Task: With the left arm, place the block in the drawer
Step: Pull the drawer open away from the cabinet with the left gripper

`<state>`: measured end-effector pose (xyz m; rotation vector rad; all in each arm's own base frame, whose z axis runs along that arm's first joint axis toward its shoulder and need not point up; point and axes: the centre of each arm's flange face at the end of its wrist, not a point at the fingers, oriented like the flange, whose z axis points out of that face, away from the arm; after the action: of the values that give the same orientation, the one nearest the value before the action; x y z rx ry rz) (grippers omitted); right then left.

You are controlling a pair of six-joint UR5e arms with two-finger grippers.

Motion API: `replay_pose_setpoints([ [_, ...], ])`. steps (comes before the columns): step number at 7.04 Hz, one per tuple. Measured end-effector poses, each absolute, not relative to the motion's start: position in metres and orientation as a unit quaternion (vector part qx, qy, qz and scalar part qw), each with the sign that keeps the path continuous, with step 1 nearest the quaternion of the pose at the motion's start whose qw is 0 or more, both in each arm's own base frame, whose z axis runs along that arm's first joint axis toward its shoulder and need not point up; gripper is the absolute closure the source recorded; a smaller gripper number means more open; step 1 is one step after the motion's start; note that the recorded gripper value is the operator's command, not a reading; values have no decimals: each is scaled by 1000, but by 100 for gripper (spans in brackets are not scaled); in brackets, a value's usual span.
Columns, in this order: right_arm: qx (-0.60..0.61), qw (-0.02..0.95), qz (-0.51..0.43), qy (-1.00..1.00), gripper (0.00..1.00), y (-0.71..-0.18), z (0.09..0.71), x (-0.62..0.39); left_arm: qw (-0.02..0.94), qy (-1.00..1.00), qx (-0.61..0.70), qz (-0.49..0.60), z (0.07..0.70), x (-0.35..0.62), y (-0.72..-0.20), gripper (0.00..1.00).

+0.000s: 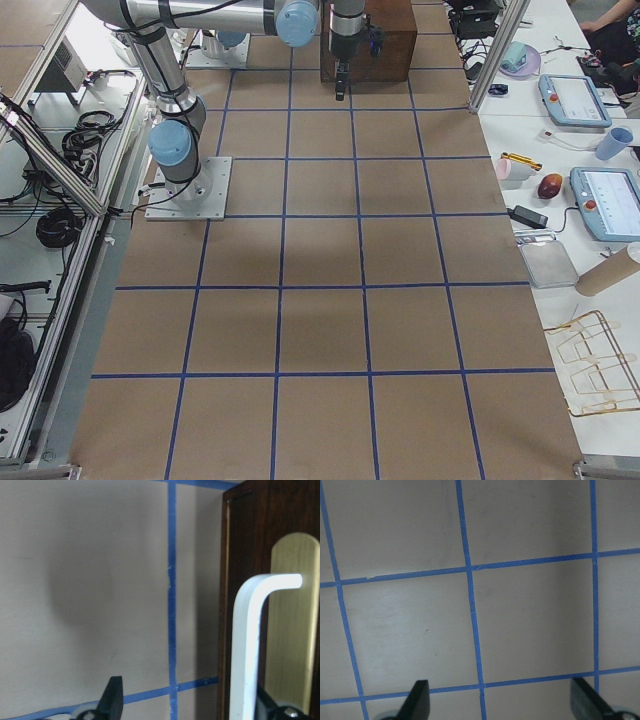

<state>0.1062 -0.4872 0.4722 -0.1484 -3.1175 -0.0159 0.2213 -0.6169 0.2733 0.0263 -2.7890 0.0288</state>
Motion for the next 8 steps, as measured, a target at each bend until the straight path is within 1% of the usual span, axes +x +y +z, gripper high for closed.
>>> replay_pose_setpoints([
  [8, -48, 10, -5, -999, 0, -487, 472, 106, 124, -992, -1, 14, 279, 242, -614, 17],
])
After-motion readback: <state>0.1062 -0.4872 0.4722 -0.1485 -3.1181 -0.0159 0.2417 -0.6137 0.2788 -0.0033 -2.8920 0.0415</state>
